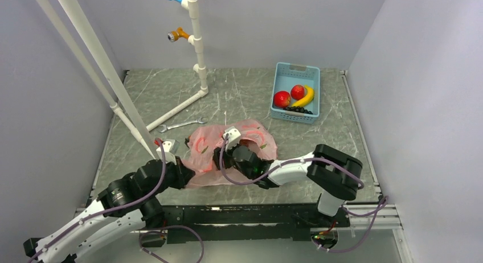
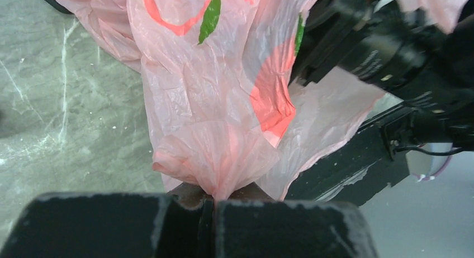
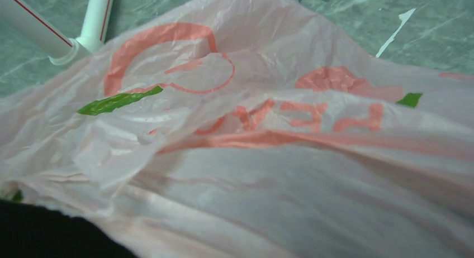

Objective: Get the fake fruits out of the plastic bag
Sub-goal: Take out the fake fruit from the plastic bag.

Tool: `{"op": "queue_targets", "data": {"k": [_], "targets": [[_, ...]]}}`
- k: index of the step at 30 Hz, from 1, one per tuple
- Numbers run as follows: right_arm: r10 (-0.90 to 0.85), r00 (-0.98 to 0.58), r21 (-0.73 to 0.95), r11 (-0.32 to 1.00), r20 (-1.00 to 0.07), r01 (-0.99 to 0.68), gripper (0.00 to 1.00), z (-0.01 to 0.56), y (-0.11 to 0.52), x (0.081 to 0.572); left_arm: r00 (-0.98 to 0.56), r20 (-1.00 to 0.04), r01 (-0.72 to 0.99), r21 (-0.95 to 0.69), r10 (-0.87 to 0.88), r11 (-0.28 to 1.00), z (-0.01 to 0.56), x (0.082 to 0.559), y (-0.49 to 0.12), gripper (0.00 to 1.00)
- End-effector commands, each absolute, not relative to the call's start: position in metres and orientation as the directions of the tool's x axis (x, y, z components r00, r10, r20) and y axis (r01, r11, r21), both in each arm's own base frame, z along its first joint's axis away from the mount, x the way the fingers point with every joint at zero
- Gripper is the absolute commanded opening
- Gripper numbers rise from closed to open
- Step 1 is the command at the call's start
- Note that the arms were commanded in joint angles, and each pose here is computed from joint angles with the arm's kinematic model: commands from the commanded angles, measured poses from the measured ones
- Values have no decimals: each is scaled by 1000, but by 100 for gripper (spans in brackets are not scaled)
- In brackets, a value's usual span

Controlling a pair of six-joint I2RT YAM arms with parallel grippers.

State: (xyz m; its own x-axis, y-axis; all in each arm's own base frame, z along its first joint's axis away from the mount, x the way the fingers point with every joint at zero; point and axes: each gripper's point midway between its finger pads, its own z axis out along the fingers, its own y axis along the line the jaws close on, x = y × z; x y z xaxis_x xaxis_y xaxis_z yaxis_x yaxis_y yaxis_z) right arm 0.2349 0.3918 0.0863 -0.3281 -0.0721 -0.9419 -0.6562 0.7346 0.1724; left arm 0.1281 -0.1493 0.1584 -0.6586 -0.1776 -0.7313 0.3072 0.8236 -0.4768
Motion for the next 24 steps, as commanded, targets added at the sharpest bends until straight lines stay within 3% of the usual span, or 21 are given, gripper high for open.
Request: {"op": "queue_targets", "data": {"k": [1,8,24], "targets": [[-54,-303,163,747,-952,-645,10,105,381,236,-649,-749,343,-444,-133,827,162,130,-154,0],[-56,-341,202,711,-938,-674,0,113,366,216,-565,-801,338,-444,-199,830,188,139,-141,0],[-21,-325,239,632,-946,-737,0,166,351,191,-478,-874,358,-291,-93,887,204,153,-127,0]]}}
